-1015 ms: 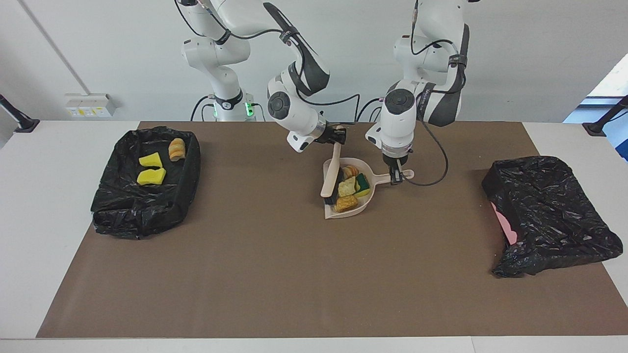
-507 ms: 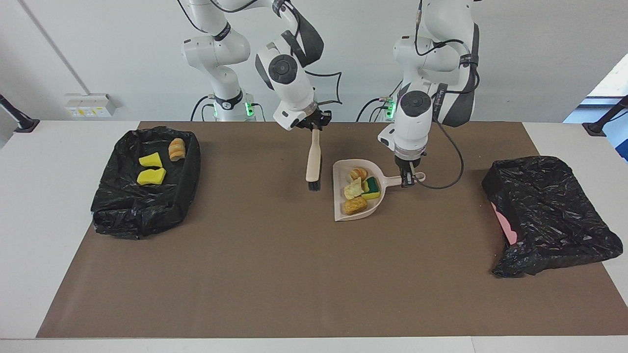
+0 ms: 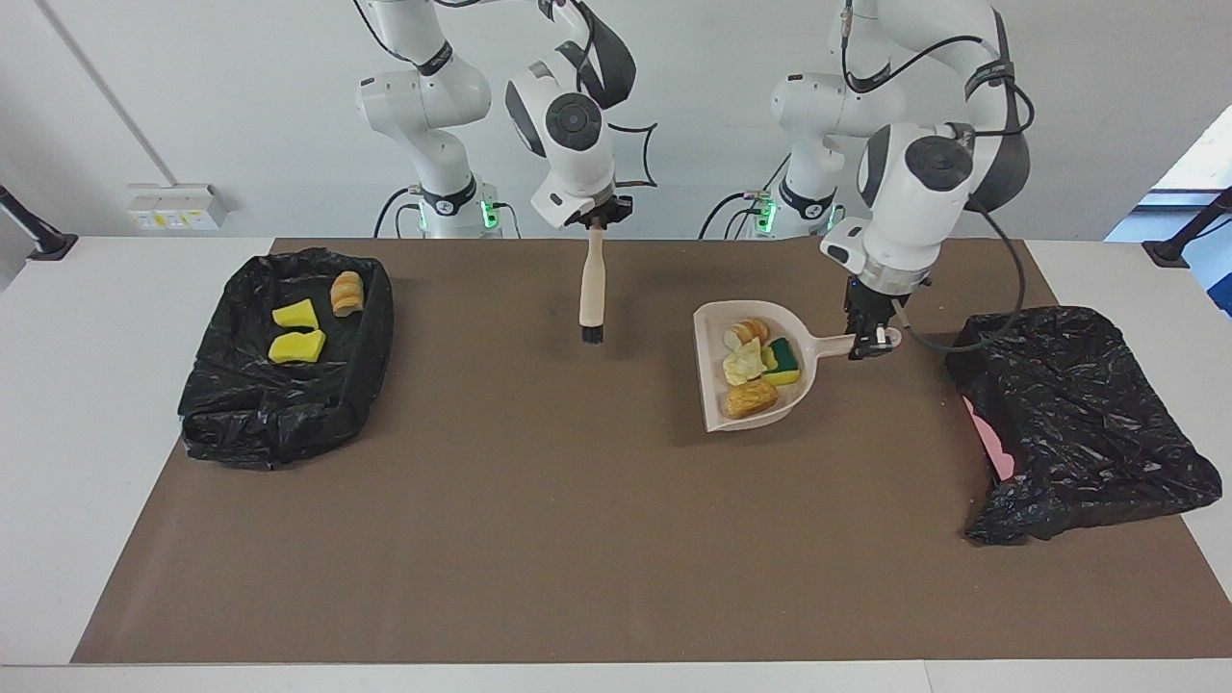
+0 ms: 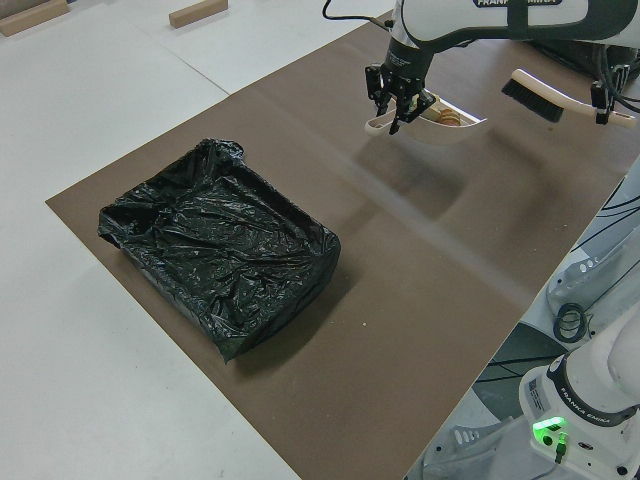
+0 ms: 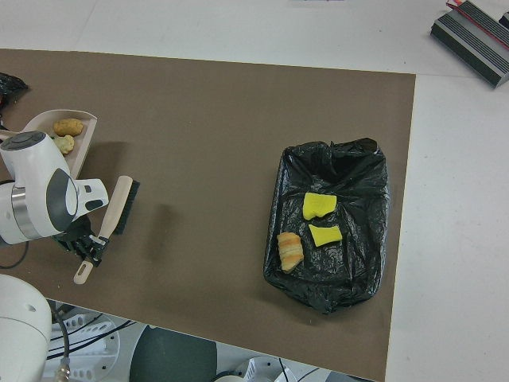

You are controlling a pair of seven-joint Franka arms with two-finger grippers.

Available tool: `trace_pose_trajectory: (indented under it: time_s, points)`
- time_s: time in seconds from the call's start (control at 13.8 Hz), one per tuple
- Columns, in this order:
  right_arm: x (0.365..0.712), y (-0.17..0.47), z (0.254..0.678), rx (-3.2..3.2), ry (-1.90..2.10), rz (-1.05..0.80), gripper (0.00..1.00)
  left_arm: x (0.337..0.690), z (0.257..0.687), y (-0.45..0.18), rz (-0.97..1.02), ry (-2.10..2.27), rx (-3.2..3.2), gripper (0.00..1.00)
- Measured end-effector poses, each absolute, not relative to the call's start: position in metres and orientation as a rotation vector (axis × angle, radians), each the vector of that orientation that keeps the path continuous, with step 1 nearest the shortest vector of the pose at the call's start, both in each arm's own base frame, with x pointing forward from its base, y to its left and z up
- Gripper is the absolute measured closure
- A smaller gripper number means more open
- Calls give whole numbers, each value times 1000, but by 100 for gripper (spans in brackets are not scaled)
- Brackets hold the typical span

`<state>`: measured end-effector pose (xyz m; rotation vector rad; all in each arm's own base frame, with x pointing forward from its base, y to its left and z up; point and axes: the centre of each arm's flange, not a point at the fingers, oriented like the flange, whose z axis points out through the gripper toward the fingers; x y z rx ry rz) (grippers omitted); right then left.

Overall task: Sweep and dump trash in bin
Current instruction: 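Carry the dustpan with the left gripper while the right gripper drops the brush, then tip the dustpan with the left gripper to dump trash into the bag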

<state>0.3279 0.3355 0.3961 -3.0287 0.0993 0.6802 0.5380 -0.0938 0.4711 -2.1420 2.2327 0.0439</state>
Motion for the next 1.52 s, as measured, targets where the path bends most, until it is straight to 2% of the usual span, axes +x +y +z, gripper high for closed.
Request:
trace_pose_trajectory:
  time_s: [0.14,0.36,0.58,1.16,1.52]
  points:
    - [307,354,383,-3051,93,687,73,544,491,-53,16,2192,-2205,67]
    - [283,369,346,-3064,67,644,73,545,498,11,-3,2090,-2330,67]
    - [267,362,316,-3088,66,675,73,547,517,68,-54,1978,-2397,67]
    - [264,360,323,-3103,52,730,73,544,565,205,-176,1744,-2477,67]
    - [270,359,325,-3094,69,708,73,562,575,249,-89,1691,-2423,67]
